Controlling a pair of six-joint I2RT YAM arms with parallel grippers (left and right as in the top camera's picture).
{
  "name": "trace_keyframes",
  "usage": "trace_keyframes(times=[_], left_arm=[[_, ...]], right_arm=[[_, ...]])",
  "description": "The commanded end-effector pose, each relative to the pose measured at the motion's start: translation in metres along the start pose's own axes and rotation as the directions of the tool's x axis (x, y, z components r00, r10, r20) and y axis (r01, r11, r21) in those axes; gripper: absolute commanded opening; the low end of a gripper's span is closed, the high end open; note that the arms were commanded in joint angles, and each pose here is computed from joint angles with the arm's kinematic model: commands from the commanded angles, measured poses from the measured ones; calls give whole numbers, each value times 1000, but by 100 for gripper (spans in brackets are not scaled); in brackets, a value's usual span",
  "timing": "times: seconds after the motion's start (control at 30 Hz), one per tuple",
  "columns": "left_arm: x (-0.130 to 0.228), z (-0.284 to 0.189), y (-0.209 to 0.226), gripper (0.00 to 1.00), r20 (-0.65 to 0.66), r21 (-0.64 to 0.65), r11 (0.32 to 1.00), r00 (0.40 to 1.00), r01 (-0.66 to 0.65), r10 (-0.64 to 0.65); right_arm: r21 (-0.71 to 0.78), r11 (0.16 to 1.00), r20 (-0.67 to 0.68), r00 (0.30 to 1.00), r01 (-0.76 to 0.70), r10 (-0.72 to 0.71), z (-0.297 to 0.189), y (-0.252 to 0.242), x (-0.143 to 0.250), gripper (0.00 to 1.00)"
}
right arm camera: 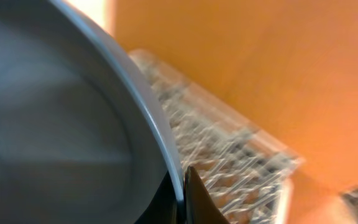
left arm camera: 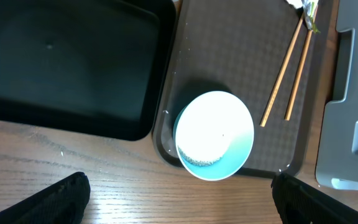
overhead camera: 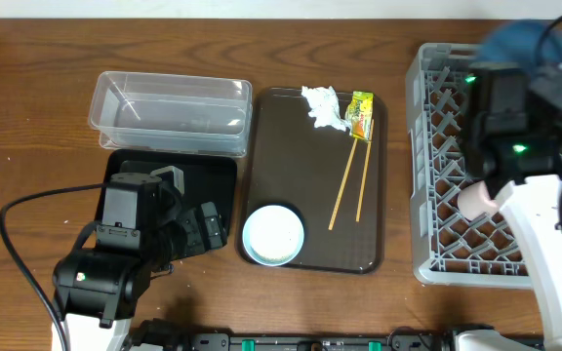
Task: Sort waste into correct bins and load items into the dishwasher rack
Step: 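Lift the teal plate and stand it in the dish rack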
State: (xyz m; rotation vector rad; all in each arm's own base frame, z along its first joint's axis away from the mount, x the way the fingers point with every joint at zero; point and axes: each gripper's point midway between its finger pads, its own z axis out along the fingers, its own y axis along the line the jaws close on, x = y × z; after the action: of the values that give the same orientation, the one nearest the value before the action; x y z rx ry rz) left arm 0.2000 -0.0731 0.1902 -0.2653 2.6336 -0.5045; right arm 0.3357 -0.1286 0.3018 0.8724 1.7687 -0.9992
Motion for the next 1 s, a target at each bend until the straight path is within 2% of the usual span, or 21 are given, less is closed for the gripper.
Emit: trace_keyframes(times=[0.0, 0.1, 0.3, 0.5, 0.7, 0.97], left_arm=[[-3, -3, -1, 96, 14, -4, 1000, 1000, -13, 14], [-3, -3, -1, 96, 14, -4, 1000, 1000, -13, 14], [-3, -3, -1, 96, 14, -4, 1000, 1000, -13, 14], [-3, -3, -1, 96, 14, -4, 1000, 1000, -13, 14], [-3, -3, -1, 96, 14, -4, 1000, 1000, -13, 14], [-3, -3, -1, 96, 14, -4, 1000, 1000, -13, 14]], right_arm=[[304, 952, 80, 995, 26, -53, 14, -56, -23, 1], [370, 927, 28, 996, 69, -85, 40, -71, -21, 1], [367, 907, -66, 979, 204, -194, 77, -63, -8, 1], [355, 875, -106, 944, 329, -313, 94, -36, 3, 1], [333, 815, -156, 880, 475, -449, 110, -11, 18, 1], [222, 785, -130, 816, 578, -563, 98, 47, 47, 1]])
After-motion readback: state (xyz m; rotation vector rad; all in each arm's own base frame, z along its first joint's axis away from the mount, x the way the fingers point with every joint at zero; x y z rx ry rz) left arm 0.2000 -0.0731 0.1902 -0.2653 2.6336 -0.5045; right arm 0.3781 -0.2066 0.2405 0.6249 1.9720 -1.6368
